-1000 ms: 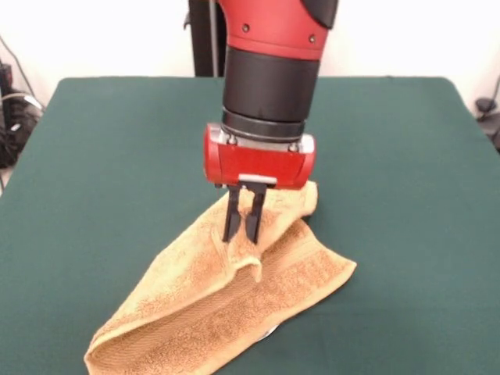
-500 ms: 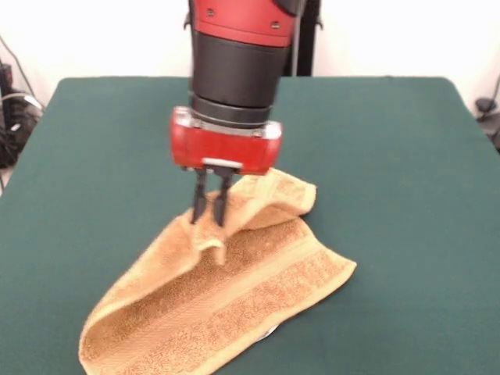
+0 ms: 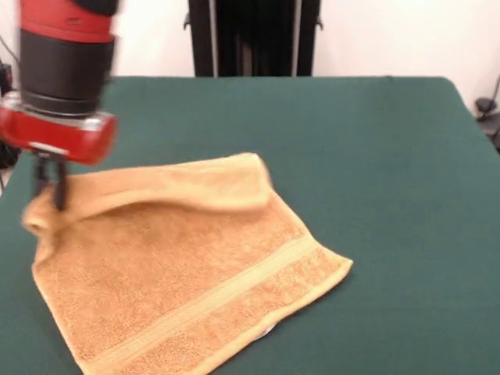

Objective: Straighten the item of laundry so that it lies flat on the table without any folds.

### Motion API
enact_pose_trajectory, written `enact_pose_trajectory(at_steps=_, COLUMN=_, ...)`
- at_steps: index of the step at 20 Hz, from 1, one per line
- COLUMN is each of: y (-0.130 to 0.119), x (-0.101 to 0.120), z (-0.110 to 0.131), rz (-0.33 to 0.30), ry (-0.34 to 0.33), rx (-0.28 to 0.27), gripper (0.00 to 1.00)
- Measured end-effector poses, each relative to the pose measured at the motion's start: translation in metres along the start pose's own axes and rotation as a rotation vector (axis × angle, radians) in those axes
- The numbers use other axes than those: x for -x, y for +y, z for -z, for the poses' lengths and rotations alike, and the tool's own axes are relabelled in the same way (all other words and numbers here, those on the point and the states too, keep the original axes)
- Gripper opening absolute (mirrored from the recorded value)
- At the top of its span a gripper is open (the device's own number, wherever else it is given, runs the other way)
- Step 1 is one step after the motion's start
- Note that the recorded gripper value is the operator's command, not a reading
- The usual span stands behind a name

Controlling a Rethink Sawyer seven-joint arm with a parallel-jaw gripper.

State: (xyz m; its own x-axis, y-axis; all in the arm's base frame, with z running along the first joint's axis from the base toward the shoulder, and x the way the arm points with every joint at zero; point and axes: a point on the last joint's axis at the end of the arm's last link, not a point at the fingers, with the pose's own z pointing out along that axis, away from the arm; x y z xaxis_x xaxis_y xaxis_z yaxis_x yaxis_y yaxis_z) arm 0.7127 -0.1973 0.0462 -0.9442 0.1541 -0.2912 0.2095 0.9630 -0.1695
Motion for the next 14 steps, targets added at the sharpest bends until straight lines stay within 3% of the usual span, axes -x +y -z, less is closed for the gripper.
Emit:
enact_pose_trajectory(at_steps=2, y=-0.031, x=-0.010, z=-0.011, rz=-0.036, ry=0.019, rx=-0.012, gripper=0.00)
enact_pose_trajectory(at_steps=6, y=-0.067, x=-0.035, z=-0.033, rz=-0.063, ry=0.060, rx=-0.027, gripper=0.00)
enact_pose_trajectory(at_steps=9, y=-0.075, x=-0.052, z=-0.048, rz=-0.061, ry=0.089, rx=-0.029, gripper=0.00)
enact_pose_trajectory(at_steps=14, y=-0.067, x=-0.059, z=-0.056, rz=-0.038, ry=0.098, rx=-0.021, gripper=0.00)
